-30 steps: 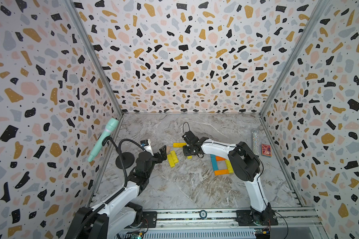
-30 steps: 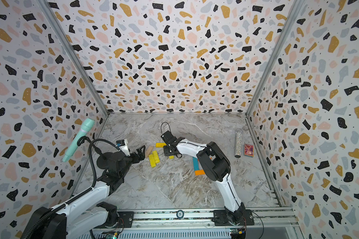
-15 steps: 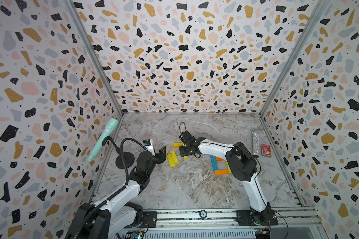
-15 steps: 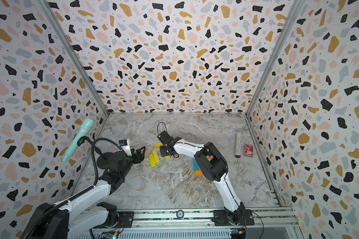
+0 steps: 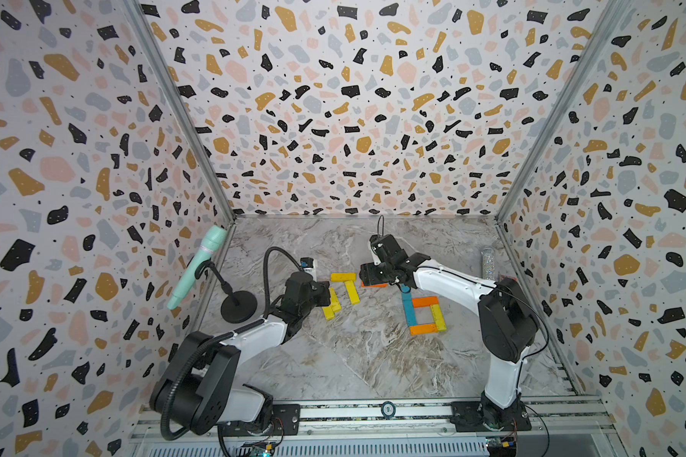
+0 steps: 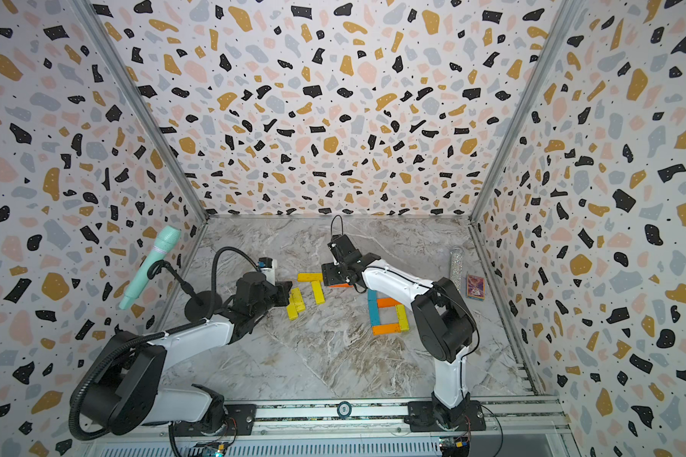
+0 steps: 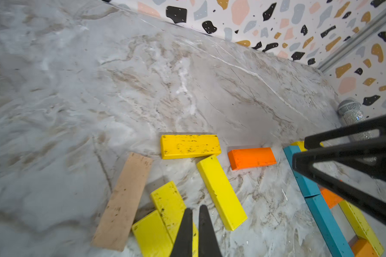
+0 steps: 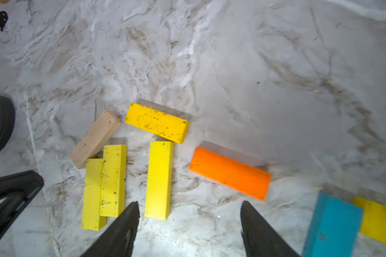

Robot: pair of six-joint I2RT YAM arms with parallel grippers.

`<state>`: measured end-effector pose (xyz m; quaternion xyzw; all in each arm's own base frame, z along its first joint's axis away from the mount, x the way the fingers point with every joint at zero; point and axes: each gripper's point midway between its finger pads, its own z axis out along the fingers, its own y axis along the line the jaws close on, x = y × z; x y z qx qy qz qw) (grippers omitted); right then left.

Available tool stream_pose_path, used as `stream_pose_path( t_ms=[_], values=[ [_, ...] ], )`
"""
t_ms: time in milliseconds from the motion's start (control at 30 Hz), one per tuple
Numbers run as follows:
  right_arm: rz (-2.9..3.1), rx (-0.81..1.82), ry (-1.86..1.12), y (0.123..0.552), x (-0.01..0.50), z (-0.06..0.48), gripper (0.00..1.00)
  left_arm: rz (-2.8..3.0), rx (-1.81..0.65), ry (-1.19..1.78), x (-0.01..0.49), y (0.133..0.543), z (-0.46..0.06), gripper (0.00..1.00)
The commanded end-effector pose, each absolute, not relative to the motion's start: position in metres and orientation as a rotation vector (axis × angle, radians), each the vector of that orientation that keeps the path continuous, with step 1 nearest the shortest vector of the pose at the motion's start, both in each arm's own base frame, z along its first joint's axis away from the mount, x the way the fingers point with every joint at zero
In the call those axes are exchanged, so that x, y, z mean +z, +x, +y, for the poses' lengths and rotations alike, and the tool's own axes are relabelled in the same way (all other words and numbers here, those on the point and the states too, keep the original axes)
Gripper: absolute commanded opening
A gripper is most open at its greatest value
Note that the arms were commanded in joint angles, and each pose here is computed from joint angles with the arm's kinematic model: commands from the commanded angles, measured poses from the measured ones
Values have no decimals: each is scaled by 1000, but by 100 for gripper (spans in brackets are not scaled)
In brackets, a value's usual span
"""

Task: Assemble the number 6 with building blocks
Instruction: Assemble the building block at the center of the board.

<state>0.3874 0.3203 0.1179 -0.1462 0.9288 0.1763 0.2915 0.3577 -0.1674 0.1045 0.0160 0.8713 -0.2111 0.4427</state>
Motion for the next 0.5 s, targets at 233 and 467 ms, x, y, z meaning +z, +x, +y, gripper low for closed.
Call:
stream_pose_path(
  t_ms=[233, 467],
  values=[
    [2517, 496, -404, 396, 93, 299, 76, 2298, -455, 52, 65, 366, -184, 0],
    [2534, 531, -405, 399, 77, 305, 78, 2332, -465, 82, 50, 375, -195, 0]
  ],
)
